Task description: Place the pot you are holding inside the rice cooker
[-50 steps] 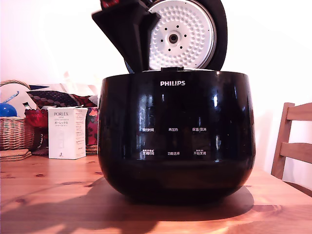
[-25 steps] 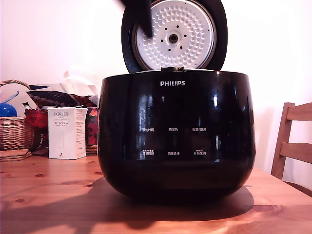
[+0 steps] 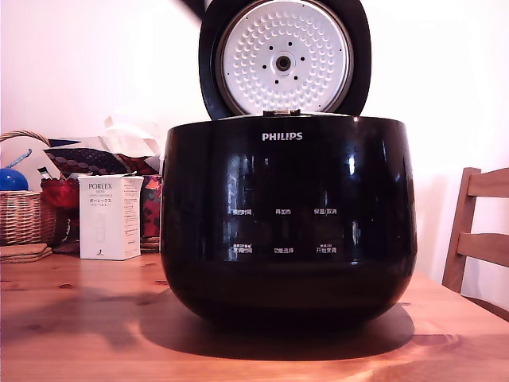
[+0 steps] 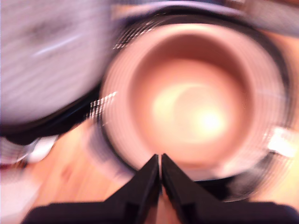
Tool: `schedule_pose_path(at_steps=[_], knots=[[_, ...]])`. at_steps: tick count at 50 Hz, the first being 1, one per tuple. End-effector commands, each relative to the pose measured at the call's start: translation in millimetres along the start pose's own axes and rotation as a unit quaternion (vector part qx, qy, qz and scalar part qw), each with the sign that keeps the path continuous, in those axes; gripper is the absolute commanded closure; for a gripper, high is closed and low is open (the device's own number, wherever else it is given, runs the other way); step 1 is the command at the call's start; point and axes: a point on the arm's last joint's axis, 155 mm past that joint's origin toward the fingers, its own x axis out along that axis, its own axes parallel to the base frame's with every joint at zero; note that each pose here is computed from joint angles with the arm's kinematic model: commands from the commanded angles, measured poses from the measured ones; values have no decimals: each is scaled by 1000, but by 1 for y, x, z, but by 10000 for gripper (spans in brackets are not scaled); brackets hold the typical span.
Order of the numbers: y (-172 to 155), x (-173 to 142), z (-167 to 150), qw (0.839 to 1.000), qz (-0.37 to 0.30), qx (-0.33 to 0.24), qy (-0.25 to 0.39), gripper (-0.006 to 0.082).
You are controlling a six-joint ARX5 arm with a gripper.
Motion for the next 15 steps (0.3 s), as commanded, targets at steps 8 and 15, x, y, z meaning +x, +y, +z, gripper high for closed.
schedule_pose_path(at_steps=[8, 15], knots=[[56, -40, -6, 992, 58, -98, -49, 788], [81, -48, -20, 987, 80, -131, -45, 787]])
